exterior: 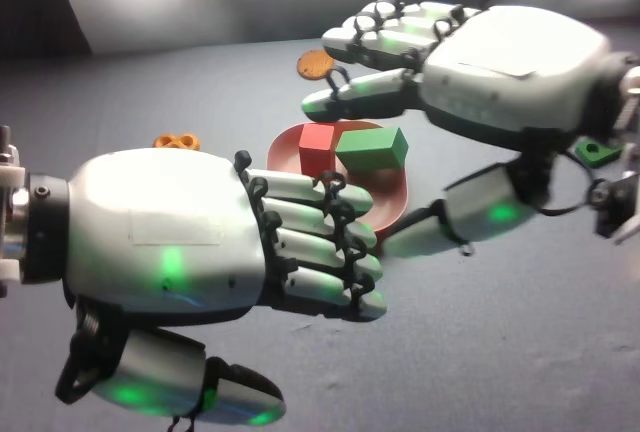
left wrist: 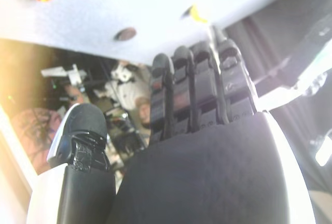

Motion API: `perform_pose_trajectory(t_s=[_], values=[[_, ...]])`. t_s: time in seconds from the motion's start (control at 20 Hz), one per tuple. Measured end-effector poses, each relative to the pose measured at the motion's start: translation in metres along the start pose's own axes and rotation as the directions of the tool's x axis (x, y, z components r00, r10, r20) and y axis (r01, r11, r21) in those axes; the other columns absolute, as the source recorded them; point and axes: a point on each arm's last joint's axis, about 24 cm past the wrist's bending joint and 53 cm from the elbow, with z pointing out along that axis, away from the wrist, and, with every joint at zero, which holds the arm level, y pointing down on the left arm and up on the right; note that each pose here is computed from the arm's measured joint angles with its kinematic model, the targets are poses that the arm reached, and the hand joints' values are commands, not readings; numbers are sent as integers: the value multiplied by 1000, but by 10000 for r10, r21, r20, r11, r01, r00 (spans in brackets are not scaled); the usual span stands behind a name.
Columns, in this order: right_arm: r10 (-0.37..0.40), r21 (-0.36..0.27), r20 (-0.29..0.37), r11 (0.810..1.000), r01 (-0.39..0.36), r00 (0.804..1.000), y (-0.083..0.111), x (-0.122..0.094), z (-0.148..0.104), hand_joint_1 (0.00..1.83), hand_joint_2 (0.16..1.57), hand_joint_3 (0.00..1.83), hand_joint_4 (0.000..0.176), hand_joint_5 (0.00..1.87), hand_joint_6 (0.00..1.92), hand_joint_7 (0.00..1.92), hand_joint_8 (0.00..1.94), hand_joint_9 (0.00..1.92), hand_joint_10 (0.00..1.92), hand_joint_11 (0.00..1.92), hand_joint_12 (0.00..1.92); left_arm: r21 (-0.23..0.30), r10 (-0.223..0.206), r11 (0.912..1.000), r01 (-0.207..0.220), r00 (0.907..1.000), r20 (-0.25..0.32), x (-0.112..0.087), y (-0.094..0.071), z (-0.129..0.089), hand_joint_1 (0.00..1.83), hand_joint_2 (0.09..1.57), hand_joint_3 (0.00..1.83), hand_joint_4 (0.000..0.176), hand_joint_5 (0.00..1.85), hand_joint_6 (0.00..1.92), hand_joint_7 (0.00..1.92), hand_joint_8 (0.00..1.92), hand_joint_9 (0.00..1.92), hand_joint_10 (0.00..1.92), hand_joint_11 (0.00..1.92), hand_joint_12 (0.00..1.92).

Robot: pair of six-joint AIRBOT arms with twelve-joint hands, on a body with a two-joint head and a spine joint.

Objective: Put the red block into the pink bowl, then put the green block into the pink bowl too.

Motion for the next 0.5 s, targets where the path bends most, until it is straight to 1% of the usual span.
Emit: perform_pose_trajectory(t_s=[0.05, 0.1, 0.15, 0.2, 0.25, 0.3, 0.35, 0.4, 0.45, 0.5], values=[[-306, -68, -32, 9995, 306, 9995, 1, -6, -7, 703, 863, 8, 176, 321, 0, 0, 0, 0, 0, 0, 0, 13, 57, 10000, -57, 10000, 69, -4, 0, 0, 67, 1376, 2, 0, 325, 8, 253, 4, 119, 4, 0, 0], [-432, -102, 3, 9990, 432, 9991, 1, -9, -9, 733, 888, 18, 176, 273, 0, 0, 0, 0, 0, 0, 0, -4, 12, 10000, -12, 9999, 120, -5, 1, -1, 14, 1389, 7, 0, 321, 4, 246, 1, 107, 2, 0, 0], [-476, -207, 50, 9986, 477, 9989, 4, -15, -13, 695, 894, 18, 176, 241, 0, 0, 0, 0, 0, 0, 0, -24, -65, 10000, 66, 9998, 176, -7, 3, -2, 2, 1387, 5, 0, 315, 1, 251, 3, 107, 3, 0, 0], [-507, -279, 79, 9983, 509, 9987, 5, -19, -17, 725, 895, 16, 176, 266, 12, 0, 0, 0, 0, 0, 0, -71, 25, 10000, -24, 9998, 211, -10, 6, -3, 0, 1364, 0, 0, 340, 11, 277, 13, 134, 13, 11, 5], [-610, -310, 109, 9976, 613, 9981, 5, -23, -21, 779, 872, 4, 176, 306, 26, 0, 0, 0, 0, 0, 0, -125, 59, 9999, -56, 9997, 250, -12, 8, -4, 25, 1288, 0, 0, 354, 6, 272, 5, 113, 3, 1, 0], [-780, -274, 96, 9966, 782, 9969, 4, -26, -26, 789, 866, 1, 176, 315, 28, 0, 0, 0, 0, 0, 0, -192, 80, 9998, -72, 9992, 387, -18, 10, -5, 31, 1244, 0, 0, 341, 1, 230, 0, 59, 0, 0, 0], [-788, -159, 121, 9968, 790, 9968, 0, -29, -30, 776, 877, 6, 176, 284, 13, 0, 0, 0, 0, 0, 0, -211, 134, 9997, -124, 9987, 497, -23, 11, -6, 58, 1179, 0, 0, 365, 4, 155, 0, 11, 0, 0, 0], [-728, -41, 119, 9973, 728, 9973, -4, -31, -33, 716, 902, 16, 176, 246, 3, 0, 0, 0, 0, 0, 0, -203, 99, 9998, -87, 9984, 560, -25, 11, -6, 65, 1131, 0, 0, 471, 15, 103, 0, 1, 0, 0, 0], [-729, 82, 84, 9973, 728, 9973, -10, -35, -40, 730, 893, 10, 176, 254, 7, 0, 0, 0, 0, 0, 0, -180, 137, 9998, -127, 9982, 579, -26, 10, -6, 71, 1105, 0, 22, 545, 13, 104, 1, 0, 0, 0, 0], [-846, 72, 9, 9964, 846, 9964, -11, -35, -43, 766, 873, 0, 176, 279, 16, 0, 0, 0, 0, 0, 0, -187, 106, 9998, -96, 9985, 542, -25, 10, -6, 96, 1071, 0, 45, 657, 18, 99, 0, 0, 0, 0, 0]])
